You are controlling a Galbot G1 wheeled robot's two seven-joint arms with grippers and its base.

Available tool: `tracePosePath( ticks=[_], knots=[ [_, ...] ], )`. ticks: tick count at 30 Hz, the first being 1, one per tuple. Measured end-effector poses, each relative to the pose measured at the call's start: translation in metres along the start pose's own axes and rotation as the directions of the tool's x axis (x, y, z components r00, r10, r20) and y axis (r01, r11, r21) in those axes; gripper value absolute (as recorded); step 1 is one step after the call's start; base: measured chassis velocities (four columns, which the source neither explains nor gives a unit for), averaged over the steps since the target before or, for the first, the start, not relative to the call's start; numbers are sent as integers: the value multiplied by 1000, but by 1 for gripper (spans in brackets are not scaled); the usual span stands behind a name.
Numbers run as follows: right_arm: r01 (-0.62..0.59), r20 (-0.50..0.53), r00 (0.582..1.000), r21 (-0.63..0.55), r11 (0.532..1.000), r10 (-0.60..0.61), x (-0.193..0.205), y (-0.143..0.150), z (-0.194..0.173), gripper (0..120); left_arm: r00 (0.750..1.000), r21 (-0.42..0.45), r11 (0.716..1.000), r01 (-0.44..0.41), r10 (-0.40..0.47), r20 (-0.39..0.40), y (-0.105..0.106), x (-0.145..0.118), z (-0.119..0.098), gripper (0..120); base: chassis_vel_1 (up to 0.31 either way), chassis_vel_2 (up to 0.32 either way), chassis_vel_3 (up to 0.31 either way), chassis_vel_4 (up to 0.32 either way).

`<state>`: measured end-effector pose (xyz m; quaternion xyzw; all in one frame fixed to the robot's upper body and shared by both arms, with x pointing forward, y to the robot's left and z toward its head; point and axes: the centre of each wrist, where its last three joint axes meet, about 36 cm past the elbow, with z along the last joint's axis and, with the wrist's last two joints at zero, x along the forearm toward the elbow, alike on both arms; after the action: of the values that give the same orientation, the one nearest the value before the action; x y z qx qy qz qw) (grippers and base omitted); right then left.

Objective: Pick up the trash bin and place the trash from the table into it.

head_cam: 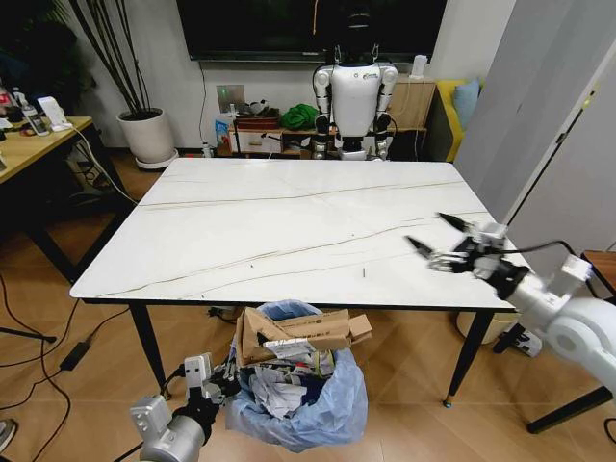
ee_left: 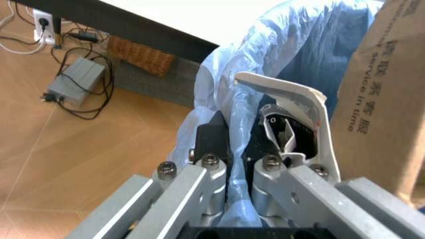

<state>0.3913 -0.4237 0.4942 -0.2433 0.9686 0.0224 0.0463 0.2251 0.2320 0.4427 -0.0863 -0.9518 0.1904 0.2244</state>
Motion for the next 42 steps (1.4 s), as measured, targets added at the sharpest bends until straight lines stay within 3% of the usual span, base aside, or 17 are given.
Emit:
tracePosePath(
  ticks=[2,7,15,32,42],
  knots=[
    [-116,27,993,-16,993,116,23,0,8,100,1000,-12,1000,1,-1,6,0,1,1,0,0,0,0,0],
    [-234,67,970,-34,972,236,56,7,22,100,1000,-27,1000,3,-3,3,0,3,4,0,0,0,0,0],
    [-255,65,964,-31,967,256,93,31,55,100,999,-78,997,28,-26,27,3,7,7,0,0,0,0,0],
    [-285,21,958,-40,958,286,113,65,100,100,997,-90,993,74,-70,41,17,9,14,0,0,0,0,0],
    [-434,-20,901,-17,901,433,136,74,120,100,995,-73,993,96,-92,48,22,7,13,0,0,0,0,0]
  ],
)
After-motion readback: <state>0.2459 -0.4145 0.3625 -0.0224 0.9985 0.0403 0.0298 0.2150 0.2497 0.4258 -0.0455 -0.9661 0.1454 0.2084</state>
